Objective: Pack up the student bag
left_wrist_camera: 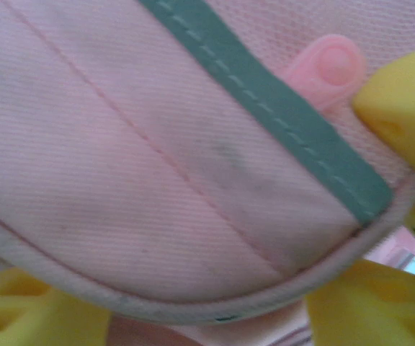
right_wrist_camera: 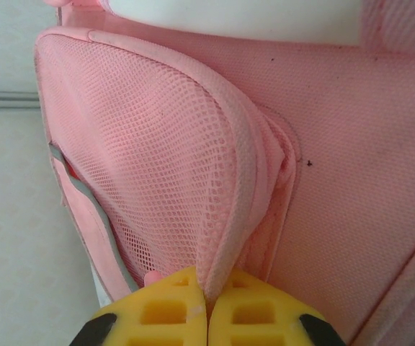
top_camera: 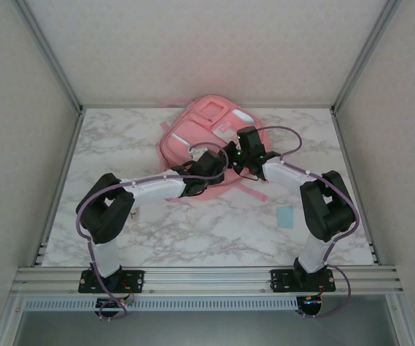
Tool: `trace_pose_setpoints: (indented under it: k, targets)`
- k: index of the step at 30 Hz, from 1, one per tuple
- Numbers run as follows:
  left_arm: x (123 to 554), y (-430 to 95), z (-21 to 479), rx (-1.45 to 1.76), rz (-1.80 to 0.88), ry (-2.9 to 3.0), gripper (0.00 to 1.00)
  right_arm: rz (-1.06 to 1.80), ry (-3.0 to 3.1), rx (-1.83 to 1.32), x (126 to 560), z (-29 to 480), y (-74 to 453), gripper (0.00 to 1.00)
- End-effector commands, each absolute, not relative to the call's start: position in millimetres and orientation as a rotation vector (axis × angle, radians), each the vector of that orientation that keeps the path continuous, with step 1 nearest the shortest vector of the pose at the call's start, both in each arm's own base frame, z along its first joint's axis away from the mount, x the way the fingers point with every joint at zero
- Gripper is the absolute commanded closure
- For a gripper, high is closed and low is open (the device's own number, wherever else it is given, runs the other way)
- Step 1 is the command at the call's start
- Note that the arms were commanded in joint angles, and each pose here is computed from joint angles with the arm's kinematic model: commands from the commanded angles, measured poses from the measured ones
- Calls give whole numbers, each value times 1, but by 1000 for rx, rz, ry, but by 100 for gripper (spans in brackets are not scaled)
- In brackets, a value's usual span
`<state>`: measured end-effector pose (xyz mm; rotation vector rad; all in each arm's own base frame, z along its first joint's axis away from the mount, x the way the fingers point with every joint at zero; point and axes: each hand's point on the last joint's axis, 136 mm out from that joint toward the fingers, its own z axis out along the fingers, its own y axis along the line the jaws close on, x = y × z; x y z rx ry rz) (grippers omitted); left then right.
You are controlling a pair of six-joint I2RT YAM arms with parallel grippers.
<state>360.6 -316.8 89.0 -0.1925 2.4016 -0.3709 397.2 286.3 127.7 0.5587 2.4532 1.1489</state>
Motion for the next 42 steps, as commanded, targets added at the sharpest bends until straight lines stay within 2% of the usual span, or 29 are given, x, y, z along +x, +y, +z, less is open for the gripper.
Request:
trace_pose_setpoints:
  k: [1, 3, 12, 13, 14, 16, 17, 19, 20, 23, 28, 35, 40, 42]
  targets:
    - [385, -321, 107, -272, -412, 2290, 56, 1383, 2465, 392, 375, 154, 320, 100]
    - [383, -315, 107, -277, -416, 2296, 69, 1371, 2468, 395, 376, 153, 316, 100]
    - [361, -287, 121, -197, -403, 2347, 73, 1351, 2474, 389, 380, 151, 306, 100]
    - [358, -287, 123, -179, -406, 2355, 69, 1347, 2477, 386, 381, 150, 306, 100]
    - [356, -288, 126, -152, -420, 2360, 60, 1341, 2480, 381, 381, 150, 306, 100]
    - [354, -292, 133, -130, -460, 2361, 35, 1336, 2488, 374, 381, 150, 306, 100]
    - [353, -297, 136, -124, -494, 2360, 27, 1338, 2487, 370, 382, 150, 307, 100]
    - [355, -307, 142, -121, -552, 2353, 16, 1342, 2490, 370, 382, 149, 308, 100]
    - [358, -312, 144, -124, -572, 2350, 15, 1347, 2490, 369, 382, 150, 309, 100]
    - [366, -317, 139, -133, -550, 2358, 16, 1348, 2494, 366, 382, 149, 309, 100]
    - [369, -316, 116, -85, -451, 2407, 23, 1340, 2497, 360, 380, 151, 307, 100]
    - [350, -299, 86, 36, -333, 2507, 44, 1329, 2494, 366, 382, 152, 303, 100]
    - [334, -286, 81, 138, -270, 2551, 45, 1318, 2490, 383, 387, 151, 298, 100]
    - [333, -282, 80, 170, -237, 2555, 50, 1316, 2490, 386, 387, 152, 296, 100]
